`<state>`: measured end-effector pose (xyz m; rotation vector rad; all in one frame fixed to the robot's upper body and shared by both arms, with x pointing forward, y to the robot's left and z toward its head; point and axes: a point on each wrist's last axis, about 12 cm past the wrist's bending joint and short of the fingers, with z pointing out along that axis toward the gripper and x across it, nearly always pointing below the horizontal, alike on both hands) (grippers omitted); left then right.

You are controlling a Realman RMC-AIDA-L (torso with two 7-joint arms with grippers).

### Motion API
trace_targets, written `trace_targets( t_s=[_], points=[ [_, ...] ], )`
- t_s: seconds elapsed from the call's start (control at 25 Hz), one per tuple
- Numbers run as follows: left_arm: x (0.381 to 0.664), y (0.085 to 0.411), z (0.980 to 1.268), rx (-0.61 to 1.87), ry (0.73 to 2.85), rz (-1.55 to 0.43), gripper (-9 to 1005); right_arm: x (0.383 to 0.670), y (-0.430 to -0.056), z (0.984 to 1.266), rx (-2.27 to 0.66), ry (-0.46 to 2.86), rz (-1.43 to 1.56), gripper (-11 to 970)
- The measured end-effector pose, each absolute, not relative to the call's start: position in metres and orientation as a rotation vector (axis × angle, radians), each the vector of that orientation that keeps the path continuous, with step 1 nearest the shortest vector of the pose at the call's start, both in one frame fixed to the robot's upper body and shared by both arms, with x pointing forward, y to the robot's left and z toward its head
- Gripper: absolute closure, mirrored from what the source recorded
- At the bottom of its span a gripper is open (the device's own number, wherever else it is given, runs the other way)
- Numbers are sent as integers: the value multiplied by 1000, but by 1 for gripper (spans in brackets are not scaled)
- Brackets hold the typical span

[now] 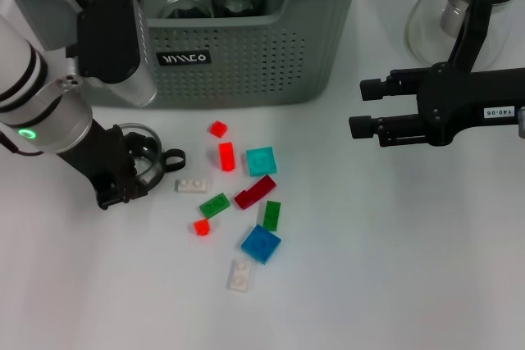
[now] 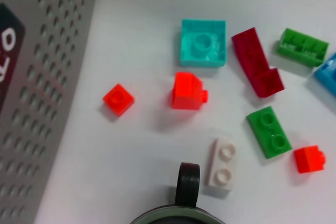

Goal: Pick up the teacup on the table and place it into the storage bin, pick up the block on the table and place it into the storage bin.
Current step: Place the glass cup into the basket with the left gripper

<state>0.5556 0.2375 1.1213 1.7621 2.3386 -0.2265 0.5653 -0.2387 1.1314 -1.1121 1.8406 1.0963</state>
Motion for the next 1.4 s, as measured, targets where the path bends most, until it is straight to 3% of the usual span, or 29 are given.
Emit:
trace_targets(
  t_s=[0.2,0.28,0.48,0.64,0.8,0.96,1.12,1.24,1.4],
  points=[
    [554,238,1133,1723,2323,-320,963,565,-239,1131,-1112,1841,1095,211],
    [553,241,1146,1679,2301,-445,963,565,-240,1131,-1113,1841,1094,211],
    [558,260,1196,1428,2105,-795,962,564,-240,1130,-1117,1842,1099,211],
    [572,281,1233,1144,1931,-903,963,563,-241,1127,-1128,1860,1096,211],
    [600,288,1253,952,1904,-805,963,562,-241,1126,-1139,1871,1094,211],
    [635,276,1255,837,1948,-667,962,563,-239,1127,-1149,1867,1101,211],
    [663,258,1245,774,2019,-538,963,564,-235,1128,-1155,1866,1109,211],
    [689,230,1221,777,2123,-329,963,564,-233,1128,-1158,1864,1115,211],
    [694,213,1209,819,2161,-240,962,564,-233,1128,-1150,1870,1122,211]
  ],
)
